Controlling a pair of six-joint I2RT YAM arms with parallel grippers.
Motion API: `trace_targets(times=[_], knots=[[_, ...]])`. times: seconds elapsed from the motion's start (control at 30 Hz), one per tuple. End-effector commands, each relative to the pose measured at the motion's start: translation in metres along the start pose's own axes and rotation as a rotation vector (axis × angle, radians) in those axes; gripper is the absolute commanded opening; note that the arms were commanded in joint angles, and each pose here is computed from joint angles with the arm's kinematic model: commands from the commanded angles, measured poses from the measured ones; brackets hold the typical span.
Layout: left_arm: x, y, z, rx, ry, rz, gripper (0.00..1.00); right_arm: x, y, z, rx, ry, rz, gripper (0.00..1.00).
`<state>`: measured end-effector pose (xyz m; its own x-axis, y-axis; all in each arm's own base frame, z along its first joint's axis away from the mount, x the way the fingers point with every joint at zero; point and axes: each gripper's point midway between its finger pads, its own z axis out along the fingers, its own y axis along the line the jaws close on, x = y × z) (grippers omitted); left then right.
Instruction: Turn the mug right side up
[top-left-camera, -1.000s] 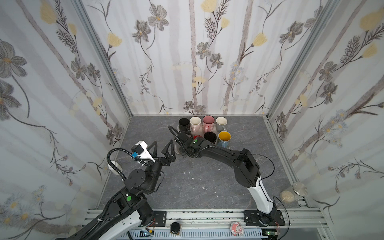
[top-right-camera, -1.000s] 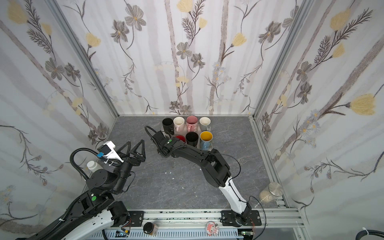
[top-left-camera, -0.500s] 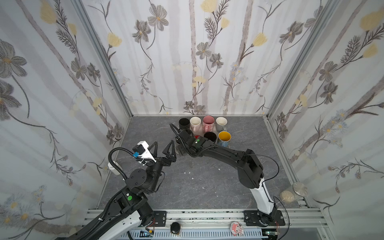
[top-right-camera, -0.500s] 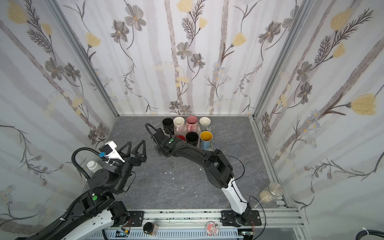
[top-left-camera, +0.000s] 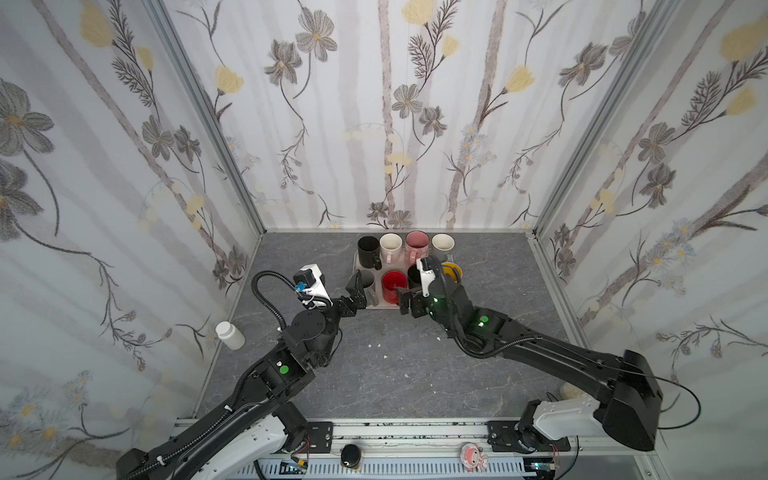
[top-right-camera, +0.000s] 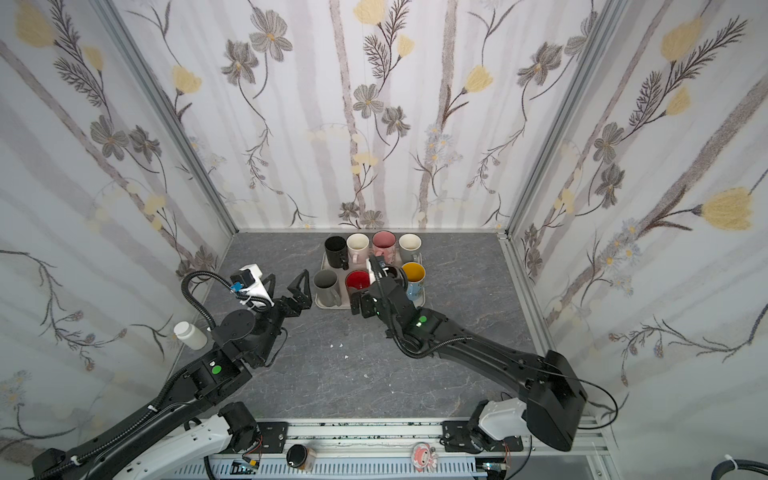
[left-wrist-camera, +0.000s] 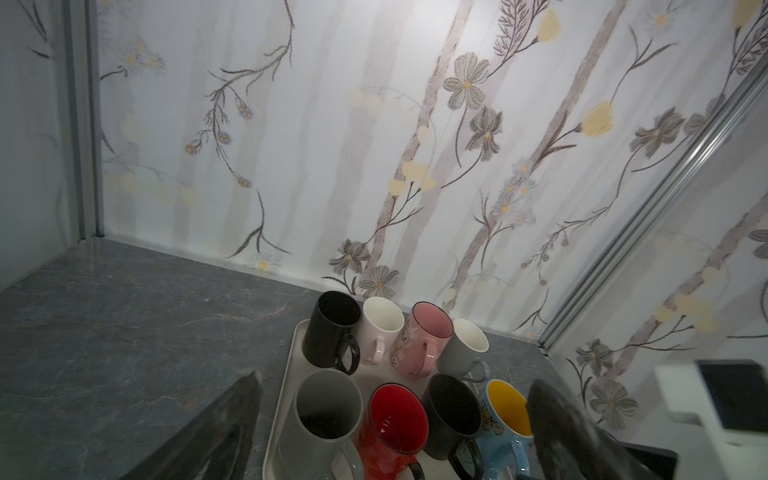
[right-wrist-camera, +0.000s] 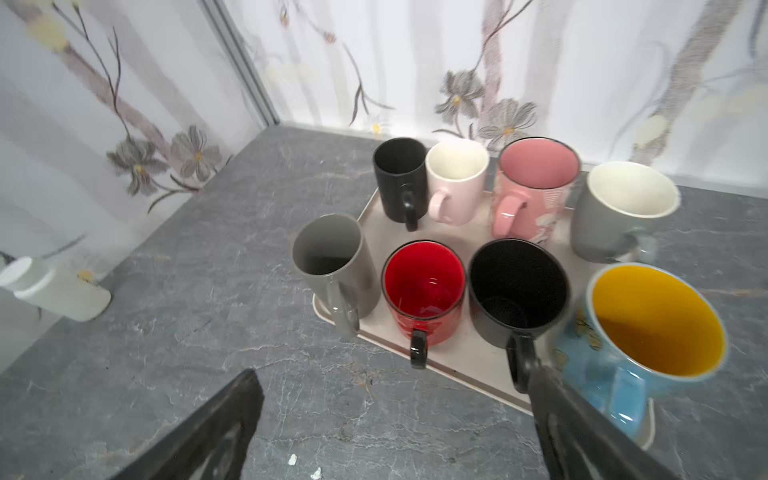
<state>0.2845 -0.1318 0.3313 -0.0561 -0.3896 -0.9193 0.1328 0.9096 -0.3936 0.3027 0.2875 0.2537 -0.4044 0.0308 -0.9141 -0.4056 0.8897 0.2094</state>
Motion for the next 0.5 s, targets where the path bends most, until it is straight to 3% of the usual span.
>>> trace_targets(times=[0.0, 0.27, 0.47], knots=[[-0.010, 0.008, 0.018, -0.026, -0.021, 0.008, 1.00, -0.027, -0.017, -0.024, -0.002, -0.170, 0.129, 1.00], [0.014, 0.090, 0.071, -0.230, 0.019, 0.120, 1.00, -0.015, -0.078, -0.060, 0.183, -0.216, 0.163, 1.00], [0.043, 0.173, 0.080, -0.411, 0.046, 0.216, 1.00, -0.012, -0.107, -0.071, 0.233, -0.226, 0.183, 1.00]])
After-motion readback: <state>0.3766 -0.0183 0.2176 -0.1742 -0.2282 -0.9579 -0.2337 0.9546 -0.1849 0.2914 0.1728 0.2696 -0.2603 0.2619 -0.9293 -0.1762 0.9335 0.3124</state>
